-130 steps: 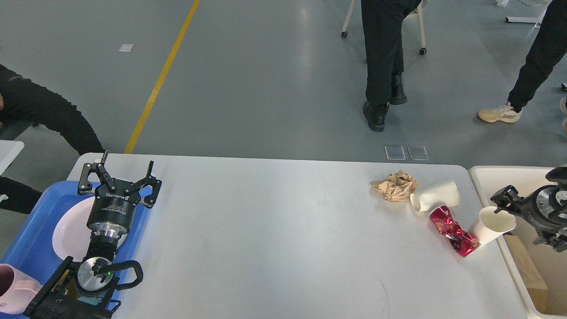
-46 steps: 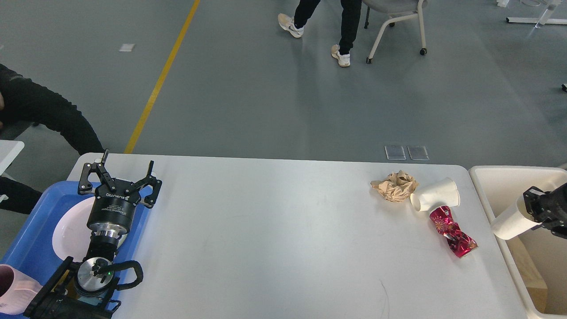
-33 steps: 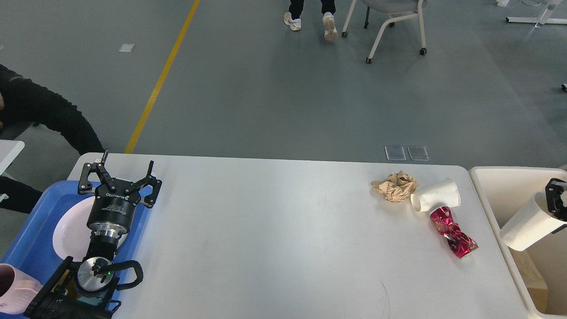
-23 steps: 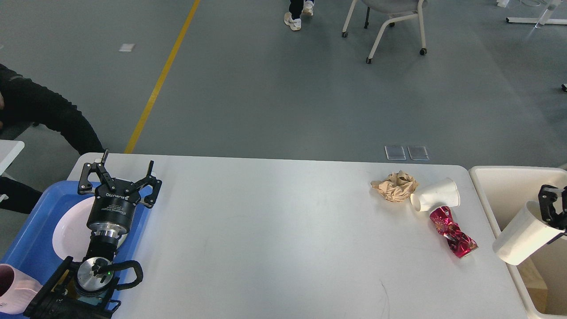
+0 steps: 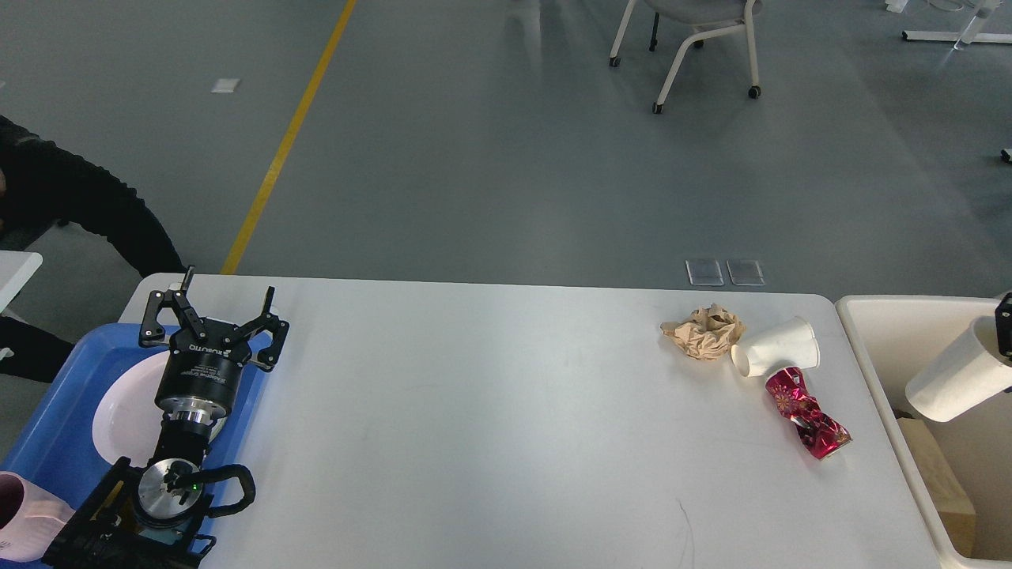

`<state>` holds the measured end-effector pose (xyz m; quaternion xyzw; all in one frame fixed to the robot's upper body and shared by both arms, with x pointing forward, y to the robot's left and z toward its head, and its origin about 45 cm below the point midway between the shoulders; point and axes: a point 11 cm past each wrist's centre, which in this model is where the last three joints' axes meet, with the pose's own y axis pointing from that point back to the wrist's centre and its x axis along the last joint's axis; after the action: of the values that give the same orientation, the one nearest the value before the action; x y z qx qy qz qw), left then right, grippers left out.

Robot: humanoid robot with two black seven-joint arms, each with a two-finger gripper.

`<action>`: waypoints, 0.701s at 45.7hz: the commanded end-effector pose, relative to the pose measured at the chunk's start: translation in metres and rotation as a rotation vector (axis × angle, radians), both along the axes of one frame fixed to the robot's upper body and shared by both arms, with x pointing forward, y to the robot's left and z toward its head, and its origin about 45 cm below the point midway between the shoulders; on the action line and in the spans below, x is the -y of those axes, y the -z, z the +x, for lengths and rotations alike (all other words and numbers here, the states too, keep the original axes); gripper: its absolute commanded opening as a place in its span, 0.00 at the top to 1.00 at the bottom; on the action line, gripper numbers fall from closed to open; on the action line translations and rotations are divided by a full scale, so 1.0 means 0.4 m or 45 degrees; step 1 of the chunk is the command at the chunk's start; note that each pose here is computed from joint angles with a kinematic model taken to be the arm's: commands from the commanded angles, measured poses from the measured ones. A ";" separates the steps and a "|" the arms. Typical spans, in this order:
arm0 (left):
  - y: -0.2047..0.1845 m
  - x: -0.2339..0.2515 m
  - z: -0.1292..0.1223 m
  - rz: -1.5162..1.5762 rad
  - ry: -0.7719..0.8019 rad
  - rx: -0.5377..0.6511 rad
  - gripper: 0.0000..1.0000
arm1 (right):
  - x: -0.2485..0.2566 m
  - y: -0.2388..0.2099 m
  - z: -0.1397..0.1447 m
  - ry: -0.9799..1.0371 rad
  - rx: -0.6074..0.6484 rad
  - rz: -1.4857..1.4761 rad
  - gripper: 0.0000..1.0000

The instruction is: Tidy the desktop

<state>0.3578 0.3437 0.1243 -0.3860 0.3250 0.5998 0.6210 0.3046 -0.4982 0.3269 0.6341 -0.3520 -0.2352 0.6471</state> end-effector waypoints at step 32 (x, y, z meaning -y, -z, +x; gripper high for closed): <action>0.000 -0.001 0.000 0.000 -0.001 -0.001 0.04 | 0.326 0.399 -0.138 0.452 0.115 -0.623 1.00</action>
<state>0.3578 0.3440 0.1244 -0.3864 0.3247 0.6001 0.6206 0.2540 -0.6271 0.2068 0.4131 -0.5233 -0.2272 0.7098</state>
